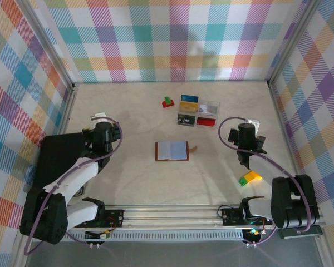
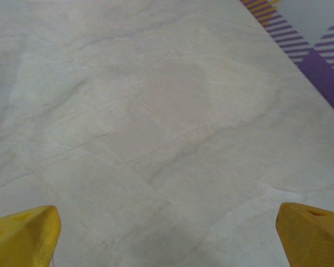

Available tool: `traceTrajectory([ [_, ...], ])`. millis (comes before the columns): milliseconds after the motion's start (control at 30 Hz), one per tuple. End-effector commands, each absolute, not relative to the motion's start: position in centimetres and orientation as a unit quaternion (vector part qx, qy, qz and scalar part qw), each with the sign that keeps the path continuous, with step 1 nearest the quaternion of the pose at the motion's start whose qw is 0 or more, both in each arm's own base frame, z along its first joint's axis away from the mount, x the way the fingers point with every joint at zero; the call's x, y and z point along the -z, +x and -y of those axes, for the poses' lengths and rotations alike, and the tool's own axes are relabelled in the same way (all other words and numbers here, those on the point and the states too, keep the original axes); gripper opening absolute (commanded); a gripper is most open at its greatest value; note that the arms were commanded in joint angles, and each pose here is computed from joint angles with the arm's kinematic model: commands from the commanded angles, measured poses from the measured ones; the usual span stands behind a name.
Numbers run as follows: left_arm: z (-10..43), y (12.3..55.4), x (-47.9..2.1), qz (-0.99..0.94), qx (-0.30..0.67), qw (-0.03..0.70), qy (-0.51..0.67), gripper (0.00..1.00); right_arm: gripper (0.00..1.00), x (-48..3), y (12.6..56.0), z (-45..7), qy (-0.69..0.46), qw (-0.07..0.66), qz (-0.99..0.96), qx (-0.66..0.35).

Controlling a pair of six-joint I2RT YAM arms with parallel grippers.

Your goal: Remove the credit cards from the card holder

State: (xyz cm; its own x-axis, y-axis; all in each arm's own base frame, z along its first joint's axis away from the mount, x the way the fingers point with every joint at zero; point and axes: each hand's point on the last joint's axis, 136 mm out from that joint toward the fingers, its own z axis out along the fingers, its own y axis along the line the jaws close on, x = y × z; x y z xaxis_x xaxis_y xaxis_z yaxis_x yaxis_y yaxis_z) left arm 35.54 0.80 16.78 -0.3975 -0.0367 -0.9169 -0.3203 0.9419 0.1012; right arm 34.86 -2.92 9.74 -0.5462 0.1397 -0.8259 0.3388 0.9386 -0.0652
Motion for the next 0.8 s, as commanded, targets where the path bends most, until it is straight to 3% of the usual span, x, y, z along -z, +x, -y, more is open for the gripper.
traceTrajectory([
  [0,-0.4,36.2,-15.9,-0.822,-0.097,0.555,-0.087,1.00,0.99,-11.8,37.4,1.5,0.097,0.531,-0.839,0.072],
  [367,0.5,36.7,-13.5,-0.791,0.005,0.610,-0.044,1.00,0.99,-10.6,38.9,-0.1,0.042,0.581,-0.813,-0.010],
  [767,1.2,39.5,-8.6,-0.816,0.025,0.577,-0.033,1.00,0.99,-9.6,39.0,-0.1,0.042,0.585,-0.810,-0.013],
])
